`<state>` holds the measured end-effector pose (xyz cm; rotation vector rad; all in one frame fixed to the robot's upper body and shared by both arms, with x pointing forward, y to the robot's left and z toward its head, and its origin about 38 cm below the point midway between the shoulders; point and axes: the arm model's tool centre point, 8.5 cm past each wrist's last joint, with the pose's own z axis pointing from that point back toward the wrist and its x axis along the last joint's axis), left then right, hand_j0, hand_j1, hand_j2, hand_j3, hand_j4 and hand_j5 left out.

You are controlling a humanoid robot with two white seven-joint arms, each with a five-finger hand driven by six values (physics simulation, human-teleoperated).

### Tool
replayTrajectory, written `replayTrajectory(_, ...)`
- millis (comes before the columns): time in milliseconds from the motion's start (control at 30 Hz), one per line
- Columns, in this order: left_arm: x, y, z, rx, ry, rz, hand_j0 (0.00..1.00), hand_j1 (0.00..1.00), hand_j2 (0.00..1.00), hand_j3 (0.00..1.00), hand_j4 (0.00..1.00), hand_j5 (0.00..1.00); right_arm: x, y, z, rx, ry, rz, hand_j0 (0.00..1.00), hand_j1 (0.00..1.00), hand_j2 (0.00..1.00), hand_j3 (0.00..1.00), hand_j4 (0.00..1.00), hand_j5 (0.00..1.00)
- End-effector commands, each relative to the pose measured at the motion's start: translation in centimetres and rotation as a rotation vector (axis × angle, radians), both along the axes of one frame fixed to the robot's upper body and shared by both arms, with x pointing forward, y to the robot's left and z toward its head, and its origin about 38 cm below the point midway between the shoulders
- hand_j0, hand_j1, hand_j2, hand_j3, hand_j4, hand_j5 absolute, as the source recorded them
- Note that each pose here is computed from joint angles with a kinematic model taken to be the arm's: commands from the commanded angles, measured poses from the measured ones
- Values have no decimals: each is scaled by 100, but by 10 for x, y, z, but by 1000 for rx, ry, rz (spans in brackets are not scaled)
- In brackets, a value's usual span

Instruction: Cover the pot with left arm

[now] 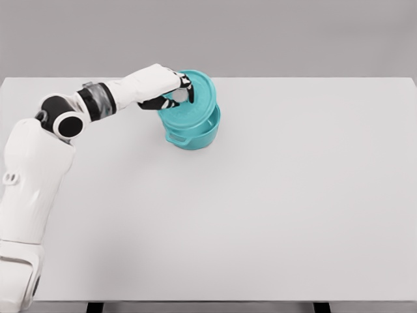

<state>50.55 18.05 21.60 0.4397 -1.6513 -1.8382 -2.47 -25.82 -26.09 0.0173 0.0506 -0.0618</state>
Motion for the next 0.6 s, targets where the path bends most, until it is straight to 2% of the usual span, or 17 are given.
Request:
replayTrajectory(0, 0, -4, -2, -11, 8, -2, 46, 46, 46, 46, 46, 46, 0, 0, 0, 0, 0, 0, 100, 100, 100, 100, 100, 100)
replayTrajectory(367, -1, -8, -5, 1, 16, -15, 48, 48, 48, 48, 48, 48, 0, 0, 0, 0, 0, 0, 100, 100, 100, 100, 100, 100)
replayTrajectory(567, 2, -4, -17, 2, 53, 0, 48, 48, 48, 48, 48, 48, 0, 0, 0, 0, 0, 0, 100, 100, 100, 100, 100, 100)
